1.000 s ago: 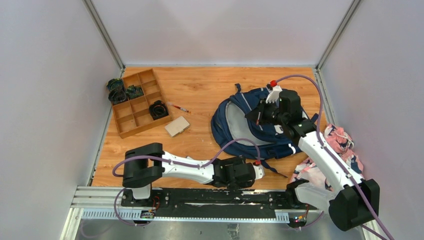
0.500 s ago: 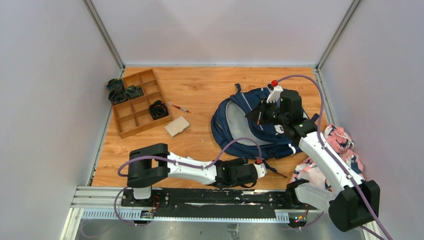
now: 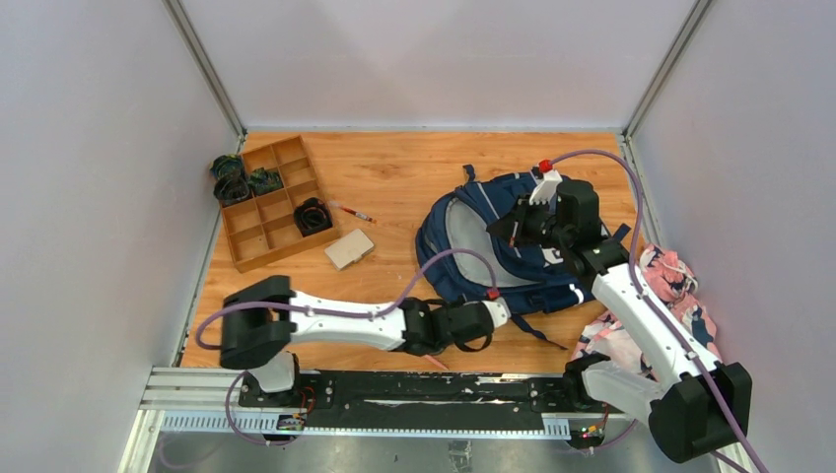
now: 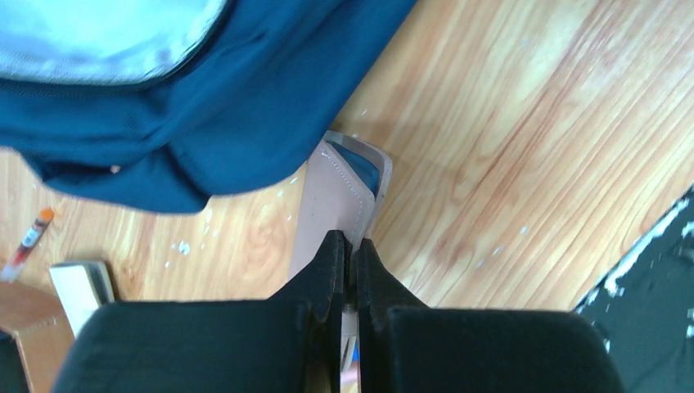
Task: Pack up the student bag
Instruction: Pick up the personal item from the center of the board, then place the personal item in the student bag.
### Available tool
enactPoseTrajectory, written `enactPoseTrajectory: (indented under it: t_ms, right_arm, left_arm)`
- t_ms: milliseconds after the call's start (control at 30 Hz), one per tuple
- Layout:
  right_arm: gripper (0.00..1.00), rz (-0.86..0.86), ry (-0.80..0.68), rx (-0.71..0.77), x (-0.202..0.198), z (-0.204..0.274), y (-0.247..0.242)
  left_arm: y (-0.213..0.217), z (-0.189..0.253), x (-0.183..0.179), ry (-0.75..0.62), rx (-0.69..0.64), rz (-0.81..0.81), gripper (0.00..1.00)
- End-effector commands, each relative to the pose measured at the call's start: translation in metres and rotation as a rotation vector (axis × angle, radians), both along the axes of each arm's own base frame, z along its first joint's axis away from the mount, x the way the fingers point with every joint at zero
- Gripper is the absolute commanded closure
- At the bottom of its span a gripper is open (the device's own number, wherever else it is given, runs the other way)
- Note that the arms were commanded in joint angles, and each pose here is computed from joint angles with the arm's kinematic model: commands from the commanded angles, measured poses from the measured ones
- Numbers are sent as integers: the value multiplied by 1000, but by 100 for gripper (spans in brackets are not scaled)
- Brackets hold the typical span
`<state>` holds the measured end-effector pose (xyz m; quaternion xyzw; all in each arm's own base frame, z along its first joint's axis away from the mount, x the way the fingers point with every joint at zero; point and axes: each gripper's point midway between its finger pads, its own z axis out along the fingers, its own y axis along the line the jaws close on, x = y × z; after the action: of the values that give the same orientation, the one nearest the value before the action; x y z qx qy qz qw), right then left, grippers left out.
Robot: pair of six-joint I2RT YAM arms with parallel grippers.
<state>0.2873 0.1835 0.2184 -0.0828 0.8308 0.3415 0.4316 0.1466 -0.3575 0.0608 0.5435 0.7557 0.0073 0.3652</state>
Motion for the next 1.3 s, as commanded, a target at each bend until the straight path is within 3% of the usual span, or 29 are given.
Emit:
enactPoseTrajectory:
  t_ms: [0, 167, 367, 500, 733, 800, 1033, 1267]
  right_arm:
    - [100, -70, -15, -19, 6, -2, -17]
    - [100, -70, -14, -11, 8, -2, -18]
    - [100, -73, -14, -2, 9, -2, -18]
    - [100, -70, -23, 7, 8, 3, -18]
    - [100, -56, -29, 25, 6, 9, -15]
    - [100, -46, -35, 34, 5, 13, -13]
    - [100, -8, -26, 71, 2, 19, -6]
    - [100, 9, -54, 110, 1, 36, -2]
  left_arm:
    - [25, 44, 0, 53, -104, 30, 100]
    - [41, 96, 6, 67, -292, 55, 100]
    - [65, 132, 32, 187, -557, 189, 100]
    - [72, 158, 55, 375, -828, 349, 100]
    - [55, 200, 93, 688, -1302, 454, 100]
    - [41, 221, 97, 781, -1446, 370, 100]
    - [8, 229, 124, 981, -1643, 311, 100]
    - [-21, 185, 150, 1214, -1741, 325, 100]
